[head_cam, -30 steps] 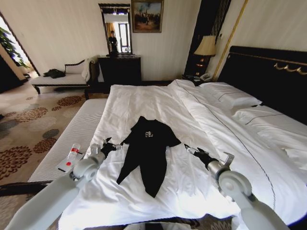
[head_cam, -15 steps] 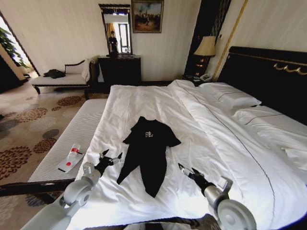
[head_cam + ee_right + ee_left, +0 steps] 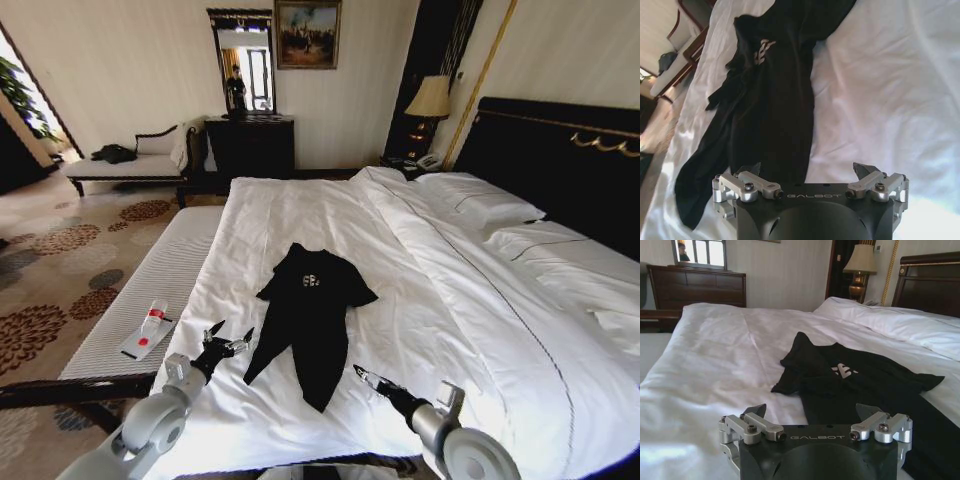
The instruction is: Fold the clothes on the bed.
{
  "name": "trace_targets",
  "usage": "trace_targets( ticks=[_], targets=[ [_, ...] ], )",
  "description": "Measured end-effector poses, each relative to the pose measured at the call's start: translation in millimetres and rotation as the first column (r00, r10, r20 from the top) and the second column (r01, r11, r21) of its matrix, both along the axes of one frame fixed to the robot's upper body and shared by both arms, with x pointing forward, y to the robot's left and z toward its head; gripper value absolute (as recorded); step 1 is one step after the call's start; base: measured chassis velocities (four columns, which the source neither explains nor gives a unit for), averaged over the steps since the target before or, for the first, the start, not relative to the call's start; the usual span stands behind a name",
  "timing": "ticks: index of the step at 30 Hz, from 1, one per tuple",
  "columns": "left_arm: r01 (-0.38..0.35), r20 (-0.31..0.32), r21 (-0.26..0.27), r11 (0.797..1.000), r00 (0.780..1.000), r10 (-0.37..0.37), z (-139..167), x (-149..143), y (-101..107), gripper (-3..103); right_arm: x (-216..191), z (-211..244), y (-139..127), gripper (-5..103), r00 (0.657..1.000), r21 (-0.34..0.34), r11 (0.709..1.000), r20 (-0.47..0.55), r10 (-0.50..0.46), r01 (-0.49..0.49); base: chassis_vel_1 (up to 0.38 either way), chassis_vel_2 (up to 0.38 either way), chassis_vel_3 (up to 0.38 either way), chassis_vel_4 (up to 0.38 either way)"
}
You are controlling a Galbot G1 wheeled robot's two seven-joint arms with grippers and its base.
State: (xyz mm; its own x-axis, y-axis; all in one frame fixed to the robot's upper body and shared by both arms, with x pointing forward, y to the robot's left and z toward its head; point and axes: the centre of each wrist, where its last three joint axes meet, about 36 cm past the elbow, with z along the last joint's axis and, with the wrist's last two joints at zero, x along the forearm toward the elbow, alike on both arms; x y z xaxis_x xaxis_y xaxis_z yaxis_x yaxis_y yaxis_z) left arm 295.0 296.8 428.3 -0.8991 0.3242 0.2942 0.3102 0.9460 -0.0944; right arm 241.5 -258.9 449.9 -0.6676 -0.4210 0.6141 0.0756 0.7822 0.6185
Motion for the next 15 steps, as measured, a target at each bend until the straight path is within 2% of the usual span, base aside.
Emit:
trace_targets(
  ticks=[3,4,7,15],
  targets=[
    [0.026,-0.030,-0.030,0.999,0.999,-0.027,8.6,-8.7,-2.0,100,0.0,-5.0,-1.4,100,0.995,0.094,0.992,-0.031,0.093,-0.090,0.000,0.000,0.000,0.000],
    [0.026,-0.030,-0.030,0.999,0.999,-0.027,8.6,-8.7,-2.0,100,0.0,-5.0,-1.4,100,0.995,0.094,0.992,-0.031,0.093,-0.090,0.000,0.000,0.000,0.000],
    [0.046,-0.054,-0.041,0.998,0.997,-0.049,20.0,-15.7,-1.7,100,3.5,-20.2,1.2,100,0.984,0.175,0.972,-0.055,0.168,-0.156,0.000,0.000,0.000,0.000],
    [0.044,-0.086,-0.075,0.996,0.995,-0.051,40.8,-27.7,-0.8,100,5.7,-30.2,14.4,100,0.967,0.214,0.949,-0.055,0.250,-0.233,0.000,0.000,0.000,0.000]
  ],
)
